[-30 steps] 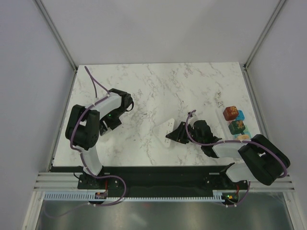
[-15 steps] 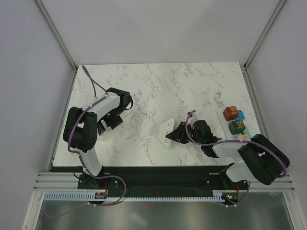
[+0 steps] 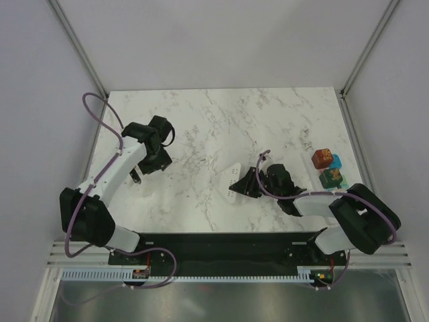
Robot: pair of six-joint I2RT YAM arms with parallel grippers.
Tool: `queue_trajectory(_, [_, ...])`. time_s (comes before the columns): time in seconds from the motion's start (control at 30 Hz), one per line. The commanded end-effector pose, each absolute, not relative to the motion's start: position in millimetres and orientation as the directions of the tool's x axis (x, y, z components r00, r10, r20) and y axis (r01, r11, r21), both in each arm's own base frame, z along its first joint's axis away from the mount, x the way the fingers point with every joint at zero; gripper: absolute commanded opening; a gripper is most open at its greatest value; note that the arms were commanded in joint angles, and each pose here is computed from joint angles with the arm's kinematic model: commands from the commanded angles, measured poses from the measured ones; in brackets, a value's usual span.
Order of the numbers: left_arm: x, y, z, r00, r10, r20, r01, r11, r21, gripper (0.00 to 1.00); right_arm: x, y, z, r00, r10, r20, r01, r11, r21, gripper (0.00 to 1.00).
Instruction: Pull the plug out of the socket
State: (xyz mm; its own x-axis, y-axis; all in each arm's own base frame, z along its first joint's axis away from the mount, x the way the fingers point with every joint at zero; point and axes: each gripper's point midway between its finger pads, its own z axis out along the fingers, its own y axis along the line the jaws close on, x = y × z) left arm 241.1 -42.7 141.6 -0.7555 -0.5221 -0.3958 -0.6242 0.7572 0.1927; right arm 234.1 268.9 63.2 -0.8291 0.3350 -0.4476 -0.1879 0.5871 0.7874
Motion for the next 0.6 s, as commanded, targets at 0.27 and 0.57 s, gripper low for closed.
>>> queue_trajectory(0.27, [263.5,-123.4,215.6,-0.785,-0.327,-0.526,-0.137,0.920,-0.366,1.00,351.1,299.3,94.8,-0.744,0.489,-0.456,-0.174,0.518,0.838,0.00])
queue_trajectory(0.57, [244.1,-157.3,242.0,-0.751,-0.226,-0.621,0.170,0.842,-0.512,1.00,498.6,298.2,116.6,-0.583,0.587,-0.561,-0.239,0.535,0.810,0.00])
